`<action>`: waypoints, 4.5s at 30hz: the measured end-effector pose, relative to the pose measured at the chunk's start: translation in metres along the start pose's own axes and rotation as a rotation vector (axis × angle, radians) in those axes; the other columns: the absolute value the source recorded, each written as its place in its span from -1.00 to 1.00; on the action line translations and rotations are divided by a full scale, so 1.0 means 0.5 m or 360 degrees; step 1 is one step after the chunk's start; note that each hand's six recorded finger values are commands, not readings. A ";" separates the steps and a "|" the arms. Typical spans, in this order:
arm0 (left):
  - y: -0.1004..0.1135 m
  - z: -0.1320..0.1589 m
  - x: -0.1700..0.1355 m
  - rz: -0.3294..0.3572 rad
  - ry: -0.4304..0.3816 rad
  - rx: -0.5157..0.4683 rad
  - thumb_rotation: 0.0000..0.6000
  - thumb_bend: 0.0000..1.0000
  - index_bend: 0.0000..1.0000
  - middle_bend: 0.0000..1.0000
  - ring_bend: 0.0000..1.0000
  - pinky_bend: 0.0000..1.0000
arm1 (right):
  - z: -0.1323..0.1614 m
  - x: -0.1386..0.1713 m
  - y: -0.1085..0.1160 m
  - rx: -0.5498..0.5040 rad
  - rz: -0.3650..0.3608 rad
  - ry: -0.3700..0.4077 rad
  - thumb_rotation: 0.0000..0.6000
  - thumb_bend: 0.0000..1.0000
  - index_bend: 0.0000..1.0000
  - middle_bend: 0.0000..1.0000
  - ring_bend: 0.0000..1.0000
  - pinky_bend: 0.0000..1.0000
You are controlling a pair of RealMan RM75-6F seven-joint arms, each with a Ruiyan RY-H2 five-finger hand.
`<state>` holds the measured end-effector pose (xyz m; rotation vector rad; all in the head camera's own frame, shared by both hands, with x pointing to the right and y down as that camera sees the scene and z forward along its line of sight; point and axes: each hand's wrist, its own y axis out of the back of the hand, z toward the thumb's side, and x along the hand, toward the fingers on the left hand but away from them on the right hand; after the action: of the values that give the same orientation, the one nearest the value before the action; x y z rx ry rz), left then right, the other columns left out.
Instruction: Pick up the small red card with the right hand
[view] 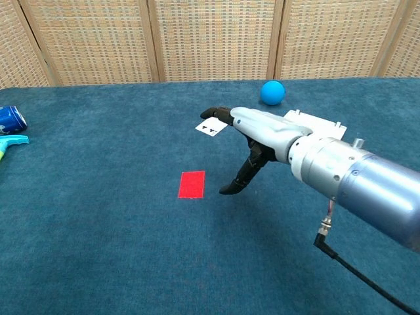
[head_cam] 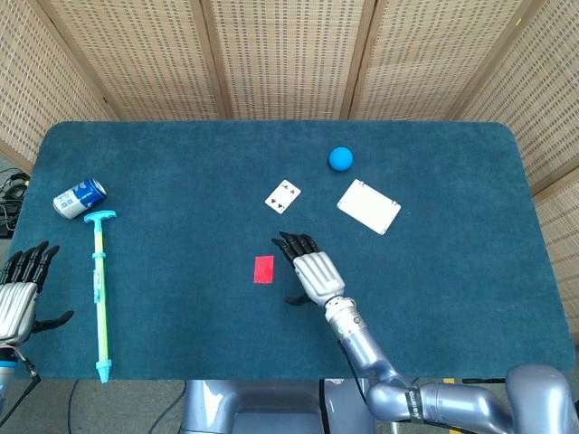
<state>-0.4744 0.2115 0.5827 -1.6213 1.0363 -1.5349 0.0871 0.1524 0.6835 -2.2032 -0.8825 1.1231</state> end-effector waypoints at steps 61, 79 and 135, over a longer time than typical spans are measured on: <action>-0.007 -0.013 0.014 -0.0059 0.0022 -0.0071 1.00 -0.90 -1.00 -1.00 -1.00 -1.00 | 0.012 -0.141 -0.126 0.0184 -0.0009 -0.0167 1.00 -0.12 -0.92 -1.00 -1.00 -1.00; -0.011 -0.003 0.012 -0.0071 -0.0002 -0.0068 1.00 -0.90 -1.00 -1.00 -1.00 -1.00 | 0.028 -0.131 -0.076 0.0190 -0.0183 -0.0098 1.00 0.14 -0.86 -1.00 -1.00 -1.00; -0.009 0.000 0.014 -0.0071 -0.0012 -0.0083 1.00 -0.90 -1.00 -1.00 -1.00 -1.00 | 0.019 -0.118 -0.156 0.0180 0.0007 -0.0139 1.00 -0.06 -0.84 -1.00 -1.00 -1.00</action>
<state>-0.4741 0.2071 0.5899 -1.6949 1.0506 -1.5416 0.0284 0.1614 0.7616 -2.0793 -0.8292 1.2482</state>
